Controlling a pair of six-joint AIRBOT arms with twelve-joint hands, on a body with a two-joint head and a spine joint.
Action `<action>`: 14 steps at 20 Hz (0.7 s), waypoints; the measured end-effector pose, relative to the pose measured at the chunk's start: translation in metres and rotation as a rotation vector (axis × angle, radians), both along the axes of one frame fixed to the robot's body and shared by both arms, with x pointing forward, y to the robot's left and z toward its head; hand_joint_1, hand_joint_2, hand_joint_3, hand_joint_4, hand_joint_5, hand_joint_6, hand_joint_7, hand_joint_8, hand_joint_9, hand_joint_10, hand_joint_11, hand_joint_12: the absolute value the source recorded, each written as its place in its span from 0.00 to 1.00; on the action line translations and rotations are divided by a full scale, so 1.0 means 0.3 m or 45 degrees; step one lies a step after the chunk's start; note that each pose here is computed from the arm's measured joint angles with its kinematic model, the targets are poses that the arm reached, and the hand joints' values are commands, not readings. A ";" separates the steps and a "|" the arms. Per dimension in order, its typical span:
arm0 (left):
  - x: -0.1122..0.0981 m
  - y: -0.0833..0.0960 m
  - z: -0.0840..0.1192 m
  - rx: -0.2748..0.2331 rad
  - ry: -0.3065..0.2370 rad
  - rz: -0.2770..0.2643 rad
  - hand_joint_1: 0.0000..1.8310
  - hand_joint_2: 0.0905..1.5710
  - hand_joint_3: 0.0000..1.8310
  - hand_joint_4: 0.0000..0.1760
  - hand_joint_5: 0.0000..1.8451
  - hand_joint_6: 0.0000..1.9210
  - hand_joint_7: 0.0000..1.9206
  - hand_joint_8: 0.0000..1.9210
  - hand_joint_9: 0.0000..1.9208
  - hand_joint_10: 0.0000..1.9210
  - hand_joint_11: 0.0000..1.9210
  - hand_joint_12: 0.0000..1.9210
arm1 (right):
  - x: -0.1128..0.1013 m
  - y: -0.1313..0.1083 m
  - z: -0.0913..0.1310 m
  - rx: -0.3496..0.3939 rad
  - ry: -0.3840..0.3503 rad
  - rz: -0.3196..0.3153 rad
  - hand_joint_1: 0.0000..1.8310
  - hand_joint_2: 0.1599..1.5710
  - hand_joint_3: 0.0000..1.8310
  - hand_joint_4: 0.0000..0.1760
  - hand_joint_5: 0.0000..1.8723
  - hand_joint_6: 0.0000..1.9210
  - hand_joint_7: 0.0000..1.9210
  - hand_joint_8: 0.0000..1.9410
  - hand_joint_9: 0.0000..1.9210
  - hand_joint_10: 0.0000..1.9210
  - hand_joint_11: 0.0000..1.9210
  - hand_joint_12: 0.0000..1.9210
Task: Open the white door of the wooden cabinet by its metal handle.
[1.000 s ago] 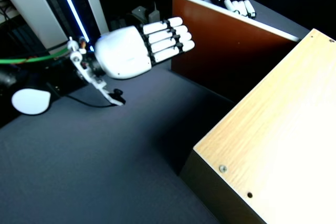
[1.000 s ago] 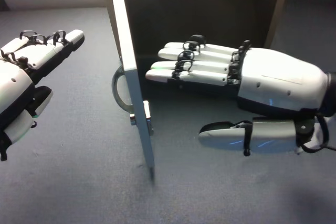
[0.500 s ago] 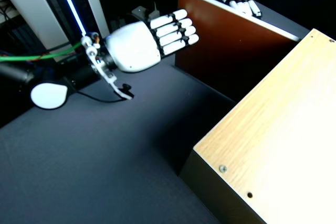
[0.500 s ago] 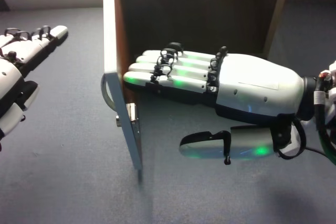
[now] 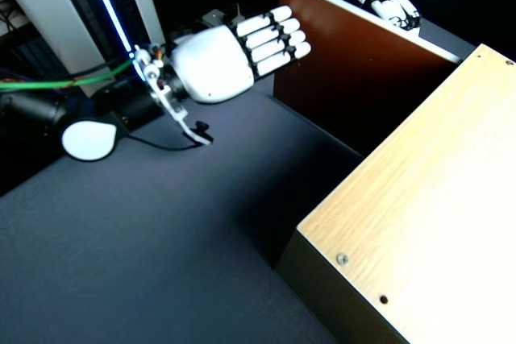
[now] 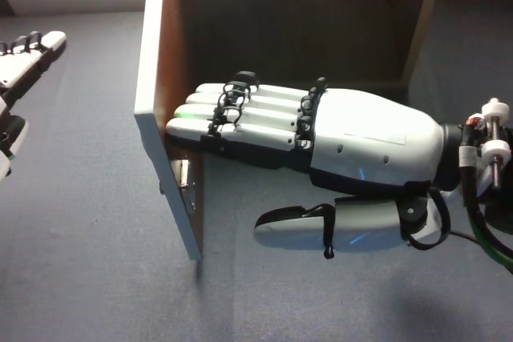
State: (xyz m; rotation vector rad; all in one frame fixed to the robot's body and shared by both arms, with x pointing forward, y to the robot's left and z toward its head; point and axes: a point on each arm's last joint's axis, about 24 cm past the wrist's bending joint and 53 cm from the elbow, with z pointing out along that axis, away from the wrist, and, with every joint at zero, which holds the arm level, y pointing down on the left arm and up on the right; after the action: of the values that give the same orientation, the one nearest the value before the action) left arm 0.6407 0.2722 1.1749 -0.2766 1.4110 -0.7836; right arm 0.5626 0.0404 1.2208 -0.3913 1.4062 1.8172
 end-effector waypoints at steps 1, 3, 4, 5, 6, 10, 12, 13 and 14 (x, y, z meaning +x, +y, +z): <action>0.000 0.002 -0.005 0.003 0.006 0.002 0.65 1.00 0.01 0.04 0.00 0.00 0.09 0.00 0.12 0.00 0.02 0.46 | -0.001 0.003 -0.001 0.000 0.001 0.001 0.18 0.91 0.00 0.00 0.00 0.00 0.00 0.00 0.00 0.00 0.00 0.00; -0.001 0.001 -0.015 0.009 0.020 -0.001 0.65 1.00 0.01 0.04 0.00 0.00 0.09 0.00 0.12 0.00 0.02 0.46 | -0.004 0.009 0.000 0.004 0.003 0.007 0.09 0.93 0.01 0.00 0.00 0.00 0.00 0.00 0.00 0.00 0.00 0.00; -0.001 0.000 -0.014 0.010 0.018 -0.003 0.65 1.00 0.01 0.04 0.00 0.00 0.09 0.00 0.12 0.00 0.02 0.46 | -0.007 0.014 -0.002 0.004 0.004 0.010 0.09 0.93 0.00 0.00 0.01 0.00 0.01 0.00 0.00 0.00 0.00 0.00; -0.002 -0.002 -0.013 0.012 0.016 -0.005 0.65 1.00 0.01 0.00 0.02 0.01 0.09 0.00 0.12 0.00 0.02 0.46 | -0.009 0.017 -0.003 0.003 0.004 0.014 0.09 0.93 0.00 0.00 0.00 0.00 0.00 0.00 0.00 0.00 0.00 0.00; -0.002 -0.002 -0.014 0.012 0.017 -0.006 0.65 1.00 0.01 0.00 0.01 0.00 0.09 0.00 0.12 0.00 0.02 0.46 | -0.011 0.017 -0.004 0.002 0.002 0.016 0.20 0.90 0.00 0.00 0.00 0.00 0.00 0.00 0.00 0.00 0.00 0.00; -0.005 -0.005 -0.014 0.012 0.016 -0.010 0.65 1.00 0.01 0.04 0.00 0.00 0.09 0.00 0.12 0.00 0.02 0.46 | 0.007 0.001 0.004 0.012 0.018 -0.006 0.10 0.94 0.02 0.00 0.02 0.01 0.02 0.01 0.00 0.00 0.00 0.00; -0.015 -0.010 -0.018 0.009 0.017 -0.015 0.65 1.00 0.01 0.00 0.01 0.00 0.09 0.00 0.12 0.00 0.02 0.46 | 0.041 -0.041 0.018 0.019 0.026 -0.053 0.04 0.96 0.01 0.00 0.02 0.00 0.00 0.00 0.00 0.00 0.00 0.00; -0.017 -0.011 -0.022 0.009 0.021 -0.015 0.13 0.98 0.00 0.00 0.06 0.01 0.07 0.01 0.06 0.01 0.05 0.12 | 0.069 -0.069 0.032 0.037 0.045 -0.091 0.04 0.96 0.01 0.00 0.00 0.00 0.00 0.00 0.00 0.00 0.00 0.00; -0.019 -0.011 -0.021 0.009 0.019 -0.016 0.03 0.86 0.00 0.00 0.09 0.00 0.07 0.00 0.06 0.00 0.05 0.06 | 0.087 -0.094 0.041 0.043 0.047 -0.119 0.03 0.96 0.00 0.00 0.00 0.00 0.00 0.00 0.00 0.00 0.00 0.00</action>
State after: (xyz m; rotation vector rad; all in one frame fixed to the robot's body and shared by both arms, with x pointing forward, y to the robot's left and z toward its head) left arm 0.6350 0.2691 1.1685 -0.2686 1.4306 -0.7880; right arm 0.5888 0.0122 1.2331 -0.2711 1.3937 1.7781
